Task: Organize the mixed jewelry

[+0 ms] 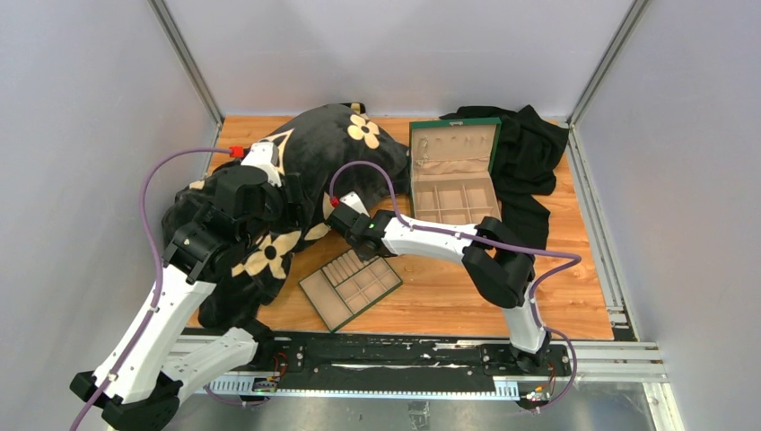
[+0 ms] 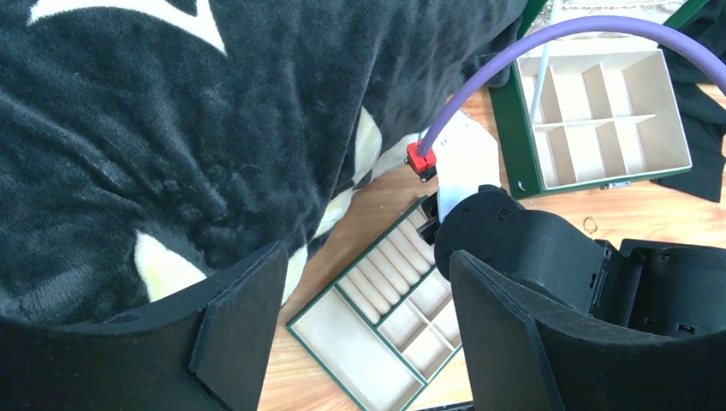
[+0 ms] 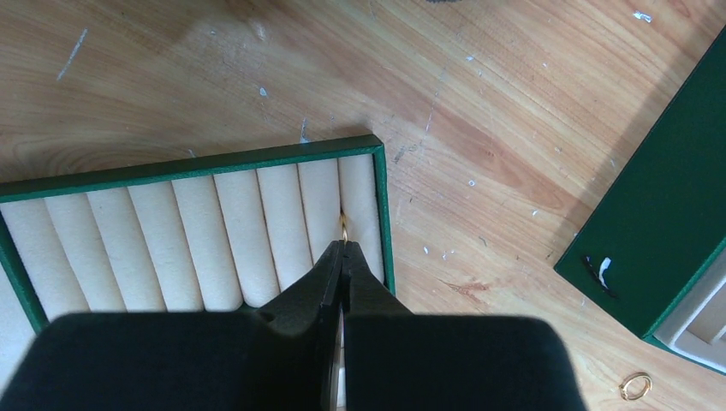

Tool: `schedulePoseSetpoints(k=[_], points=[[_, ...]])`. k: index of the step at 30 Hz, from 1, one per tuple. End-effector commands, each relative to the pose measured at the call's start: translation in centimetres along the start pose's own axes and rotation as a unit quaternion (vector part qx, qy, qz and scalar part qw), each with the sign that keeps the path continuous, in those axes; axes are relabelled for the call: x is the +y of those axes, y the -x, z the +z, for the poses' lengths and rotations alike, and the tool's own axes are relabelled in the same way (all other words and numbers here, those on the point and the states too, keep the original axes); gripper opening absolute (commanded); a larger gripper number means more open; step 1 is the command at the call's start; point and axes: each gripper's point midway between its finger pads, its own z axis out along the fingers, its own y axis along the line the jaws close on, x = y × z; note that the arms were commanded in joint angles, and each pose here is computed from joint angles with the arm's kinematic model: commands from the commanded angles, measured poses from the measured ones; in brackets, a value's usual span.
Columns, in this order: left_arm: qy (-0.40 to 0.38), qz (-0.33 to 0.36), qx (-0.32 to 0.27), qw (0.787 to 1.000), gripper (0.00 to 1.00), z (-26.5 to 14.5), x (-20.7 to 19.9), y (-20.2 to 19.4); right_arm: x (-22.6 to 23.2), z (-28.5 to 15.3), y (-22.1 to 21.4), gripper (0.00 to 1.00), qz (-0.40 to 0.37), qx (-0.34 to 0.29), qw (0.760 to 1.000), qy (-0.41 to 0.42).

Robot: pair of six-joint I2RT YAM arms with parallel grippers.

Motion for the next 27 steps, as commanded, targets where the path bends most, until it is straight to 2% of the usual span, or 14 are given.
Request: schedulePoseSetpoints(k=[1, 3, 7, 10, 12, 14, 19, 23, 27], points=[[0.005, 0.003, -0.001, 1.0, 0.74, 0.3, 0.2, -0.1, -0.6, 0.5, 0.1, 0.0, -0.001, 0.004, 1.0, -0.01], [0.003, 0.002, -0.002, 1.0, 0.74, 0.3, 0.2, 0.0, -0.8, 0.1, 0.3, 0.0, 0.0, 0.001, 1.0, -0.012], [-0.005, 0.004, -0.002, 1.0, 0.74, 0.5, -0.2, -0.1, -2.3, -3.2, 2.7, 0.03, 0.015, -0.052, 0.998, -0.02], [-0.019, 0.012, 0.009, 1.0, 0.74, 1.0, -0.7, -0.6, -4.7, -6.1, 3.5, 0.14, 0.032, -0.085, 0.995, -0.038], [-0.027, 0.017, 0.023, 0.999, 0.73, 1.5, -1.1, -1.2, -6.8, -7.4, 2.9, 0.17, 0.054, -0.091, 0.993, -0.047], [-0.035, 0.019, 0.029, 0.999, 0.72, 1.9, -1.5, -1.6, -9.7, -8.1, 1.2, 0.2, 0.088, -0.081, 0.991, -0.058], [-0.052, 0.053, 0.04, 0.996, 0.72, 3.0, -3.3, -2.6, -15.3, -9.0, -6.3, 0.21, 0.155, -0.033, 0.983, -0.089], [-0.075, 0.086, 0.061, 0.992, 0.72, 3.7, -5.8, -4.0, -17.5, -9.2, -11.1, 0.24, 0.205, -0.001, 0.975, -0.09], [-0.101, 0.103, 0.073, 0.987, 0.72, 4.2, -8.2, -5.2, -18.7, -8.9, -13.8, 0.25, 0.225, 0.021, 0.97, -0.091]])
